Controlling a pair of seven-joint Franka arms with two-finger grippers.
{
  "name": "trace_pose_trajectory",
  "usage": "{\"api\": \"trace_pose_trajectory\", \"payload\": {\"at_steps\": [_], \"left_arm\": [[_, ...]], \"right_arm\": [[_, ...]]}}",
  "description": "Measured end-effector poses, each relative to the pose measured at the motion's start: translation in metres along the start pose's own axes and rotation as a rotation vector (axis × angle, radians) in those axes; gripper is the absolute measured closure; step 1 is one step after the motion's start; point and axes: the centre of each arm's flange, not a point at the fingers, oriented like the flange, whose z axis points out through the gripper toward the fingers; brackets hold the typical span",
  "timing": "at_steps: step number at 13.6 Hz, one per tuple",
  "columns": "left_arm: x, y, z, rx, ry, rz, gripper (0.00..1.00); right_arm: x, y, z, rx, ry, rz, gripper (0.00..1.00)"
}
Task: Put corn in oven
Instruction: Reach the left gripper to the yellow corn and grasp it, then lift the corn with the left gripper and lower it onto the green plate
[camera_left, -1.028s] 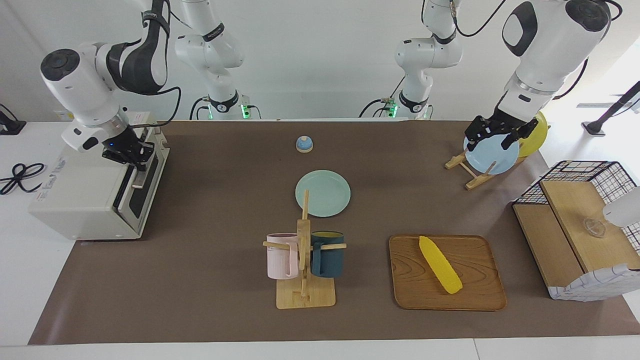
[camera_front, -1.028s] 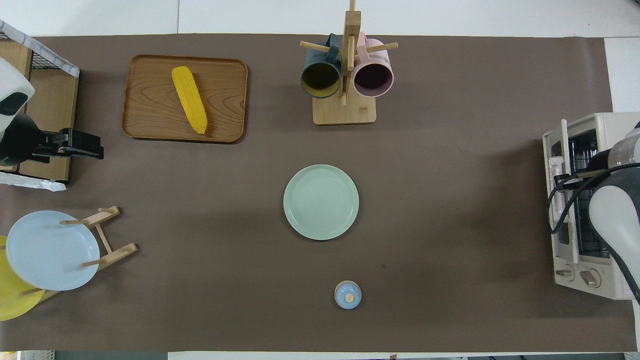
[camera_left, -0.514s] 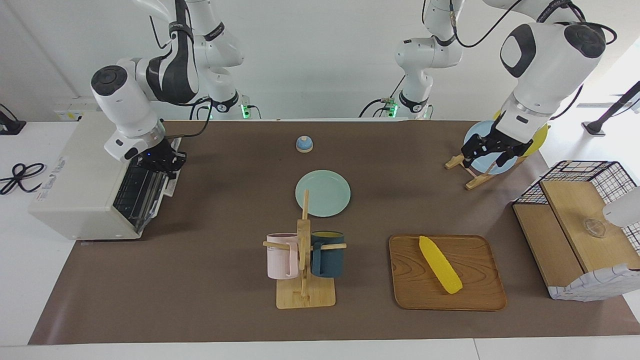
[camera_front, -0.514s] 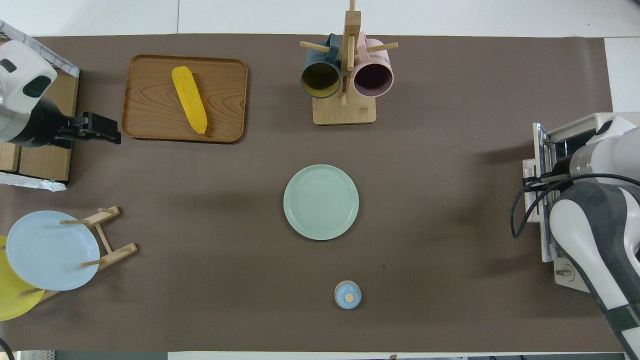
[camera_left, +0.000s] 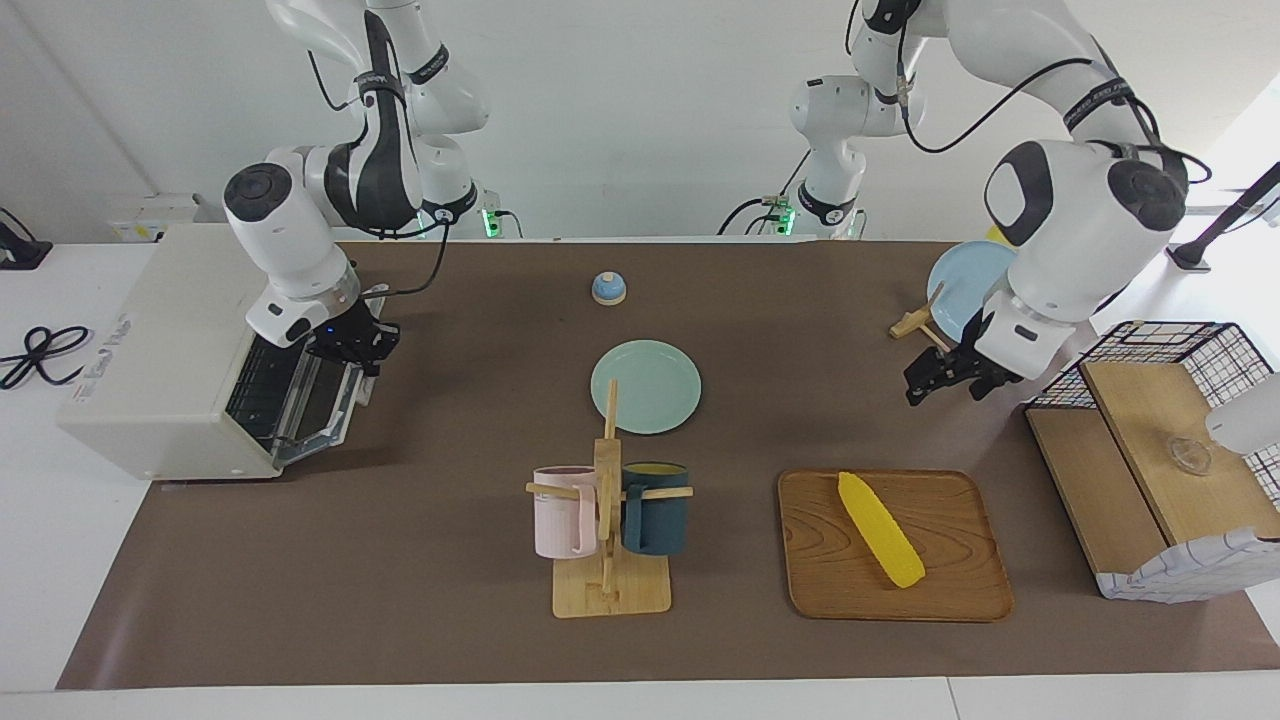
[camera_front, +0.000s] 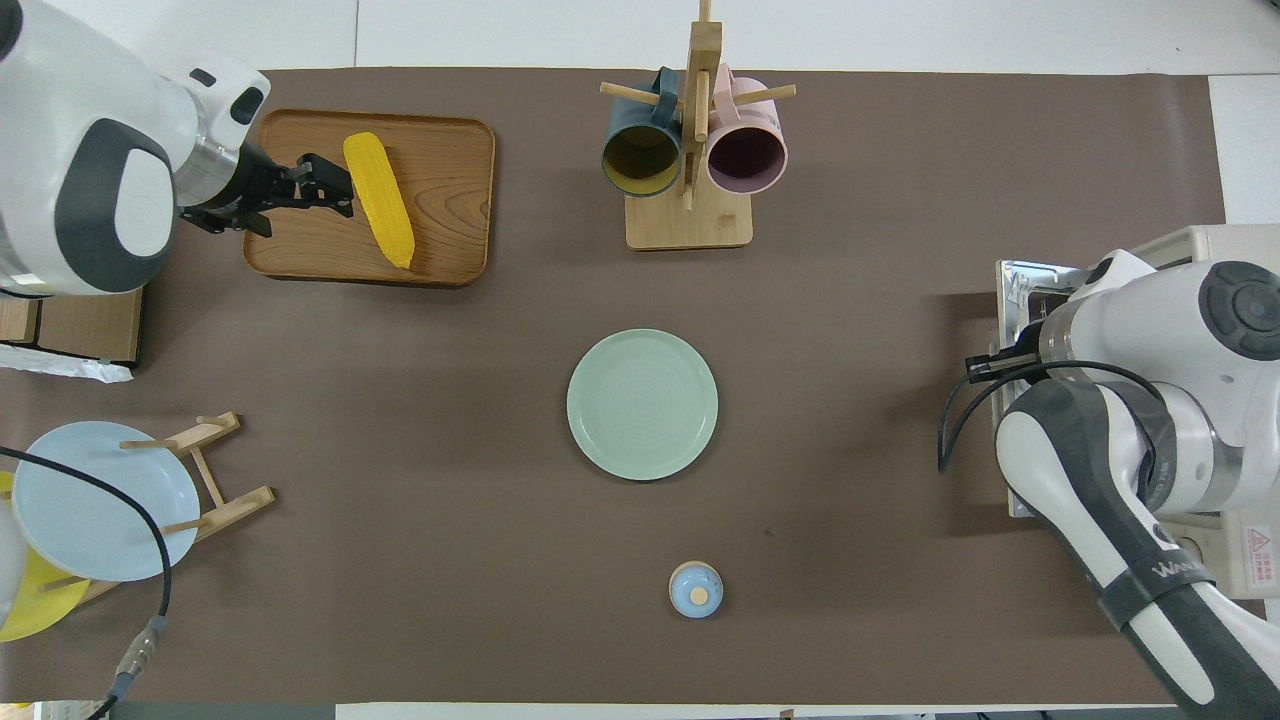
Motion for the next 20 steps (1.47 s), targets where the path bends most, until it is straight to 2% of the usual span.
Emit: {"api": "trace_pose_trajectory", "payload": {"at_steps": [5,9,13,14,15,16,17,19,20], "left_arm": [[0.041,0.029,0.073,-0.029,0.062,-0.124,0.00],[0.053,0.013,0.091,-0.008,0.100,-0.144,0.00],[0.053,0.019,0.107,0.003,0.116,-0.128,0.02],[0.053,0.020,0.109,0.004,0.117,-0.128,0.04],[0.052,0.020,0.110,0.006,0.115,-0.127,0.13],[0.052,0.020,0.111,0.007,0.114,-0.127,0.14],[0.051,0.020,0.112,0.007,0.114,-0.127,0.22],[0.051,0.022,0.112,0.008,0.112,-0.125,0.49],[0.050,0.024,0.112,0.008,0.111,-0.122,0.52]], "right_arm": [[-0.003,-0.006,0.024,-0.004,0.027,0.002,0.99],[0.000,-0.008,0.043,-0.006,0.018,0.059,0.99],[0.001,-0.008,0.050,-0.005,0.021,0.077,0.99],[0.001,-0.009,0.049,-0.001,0.021,0.081,0.99],[0.003,-0.016,0.048,0.005,0.025,0.078,0.99],[0.006,-0.027,0.045,0.007,0.032,0.077,0.99],[0.011,-0.037,0.040,0.008,0.039,0.077,0.99],[0.023,-0.046,0.022,0.009,0.044,0.072,0.99],[0.030,-0.048,0.010,0.010,0.043,0.068,0.99]]}}
